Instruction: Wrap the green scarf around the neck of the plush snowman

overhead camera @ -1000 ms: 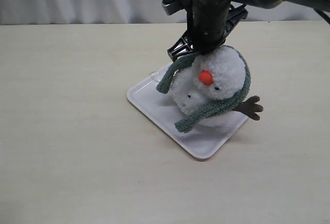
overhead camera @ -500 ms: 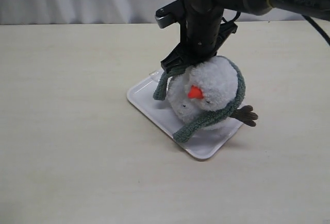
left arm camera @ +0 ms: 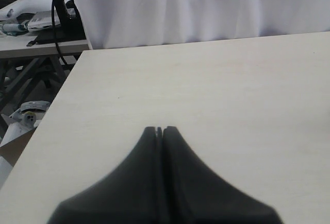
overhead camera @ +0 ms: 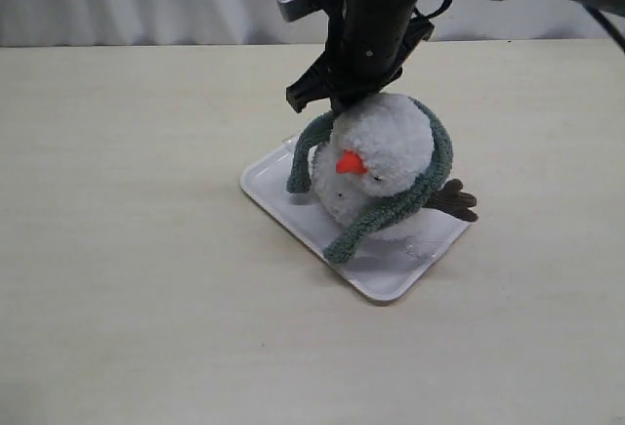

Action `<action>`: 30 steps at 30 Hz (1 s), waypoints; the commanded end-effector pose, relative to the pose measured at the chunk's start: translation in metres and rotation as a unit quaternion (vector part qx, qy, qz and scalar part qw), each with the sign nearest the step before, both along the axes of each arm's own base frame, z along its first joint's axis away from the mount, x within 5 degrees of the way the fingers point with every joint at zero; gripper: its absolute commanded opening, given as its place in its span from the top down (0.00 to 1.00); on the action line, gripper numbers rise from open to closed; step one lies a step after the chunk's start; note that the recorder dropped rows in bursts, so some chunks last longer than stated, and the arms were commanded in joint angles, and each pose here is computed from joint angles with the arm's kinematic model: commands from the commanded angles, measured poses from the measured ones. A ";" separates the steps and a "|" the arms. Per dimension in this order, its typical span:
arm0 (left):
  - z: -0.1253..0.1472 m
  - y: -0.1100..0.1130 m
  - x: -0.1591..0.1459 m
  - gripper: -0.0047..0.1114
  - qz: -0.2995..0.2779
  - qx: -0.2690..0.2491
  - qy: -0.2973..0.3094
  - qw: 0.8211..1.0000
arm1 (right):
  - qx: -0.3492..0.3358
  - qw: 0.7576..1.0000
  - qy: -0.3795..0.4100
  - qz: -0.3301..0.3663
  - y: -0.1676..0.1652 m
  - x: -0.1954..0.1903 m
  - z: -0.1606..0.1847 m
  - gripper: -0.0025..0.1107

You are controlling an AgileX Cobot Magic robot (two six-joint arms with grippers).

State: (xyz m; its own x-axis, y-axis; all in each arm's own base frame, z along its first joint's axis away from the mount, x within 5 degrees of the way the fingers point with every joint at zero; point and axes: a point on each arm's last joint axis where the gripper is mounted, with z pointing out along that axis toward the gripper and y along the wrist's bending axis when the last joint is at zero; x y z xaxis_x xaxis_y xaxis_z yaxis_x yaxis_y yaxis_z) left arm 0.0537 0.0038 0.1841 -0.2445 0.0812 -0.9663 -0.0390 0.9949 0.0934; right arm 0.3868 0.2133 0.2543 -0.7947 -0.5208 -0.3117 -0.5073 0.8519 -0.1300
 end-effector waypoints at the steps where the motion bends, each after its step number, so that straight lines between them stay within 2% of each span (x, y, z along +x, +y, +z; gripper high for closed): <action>1: 0.000 0.000 0.000 0.96 0.002 -0.001 -0.004 1.000 | 0.046 0.998 -0.013 0.051 0.001 -0.014 0.035 0.56; 4: 0.000 0.000 0.000 0.96 0.002 -0.001 -0.004 1.000 | 0.078 0.990 0.000 0.121 0.011 -0.025 0.043 0.56; 6: 0.000 0.000 0.000 0.96 0.002 -0.001 -0.004 1.000 | 0.057 0.983 -0.006 0.172 0.021 -0.033 0.044 0.56; 8: 0.000 0.000 0.000 0.96 0.002 -0.001 -0.004 1.000 | -0.007 0.968 -0.028 0.250 0.039 -0.046 0.043 0.56; 10: 0.000 0.000 0.000 0.96 0.002 -0.001 -0.004 1.000 | -0.081 0.951 -0.062 0.290 0.050 -0.051 0.041 0.56; 13: 0.000 0.000 0.000 0.96 0.002 -0.001 -0.004 1.000 | -0.227 0.898 -0.093 0.366 0.077 -0.059 0.021 0.56; 15: 0.000 0.000 0.000 0.96 0.002 -0.001 -0.004 1.000 | -0.292 0.865 -0.089 0.398 0.091 -0.060 -0.001 0.56; 17: 0.000 0.000 0.000 0.96 0.002 -0.001 -0.004 1.000 | -0.350 0.837 -0.083 0.412 0.097 -0.052 -0.028 0.56; 20: 0.000 0.000 0.000 0.96 0.002 -0.001 -0.004 1.000 | -0.427 0.813 -0.089 0.387 0.096 -0.038 -0.057 0.56; 24: 0.000 0.000 0.000 0.96 0.002 -0.001 -0.004 1.000 | -0.457 0.785 -0.069 0.412 0.095 -0.032 -0.075 0.56; 26: 0.000 0.000 0.000 0.96 0.002 -0.001 -0.004 1.000 | -0.470 0.776 -0.066 0.415 0.093 -0.029 -0.080 0.56; 30: 0.000 0.000 0.000 0.96 0.002 -0.001 -0.004 1.000 | -0.473 0.776 -0.059 0.412 0.088 -0.023 -0.087 0.56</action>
State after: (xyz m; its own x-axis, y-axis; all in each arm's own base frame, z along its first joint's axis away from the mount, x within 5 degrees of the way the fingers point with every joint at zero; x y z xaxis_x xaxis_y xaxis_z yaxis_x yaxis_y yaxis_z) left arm 0.0537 0.0038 0.1841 -0.2445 0.0812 -0.9663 -0.0390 0.9949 0.0934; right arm 0.3577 0.3073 0.1683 -0.0572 -0.8865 0.4593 -0.7682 -0.2547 -0.5873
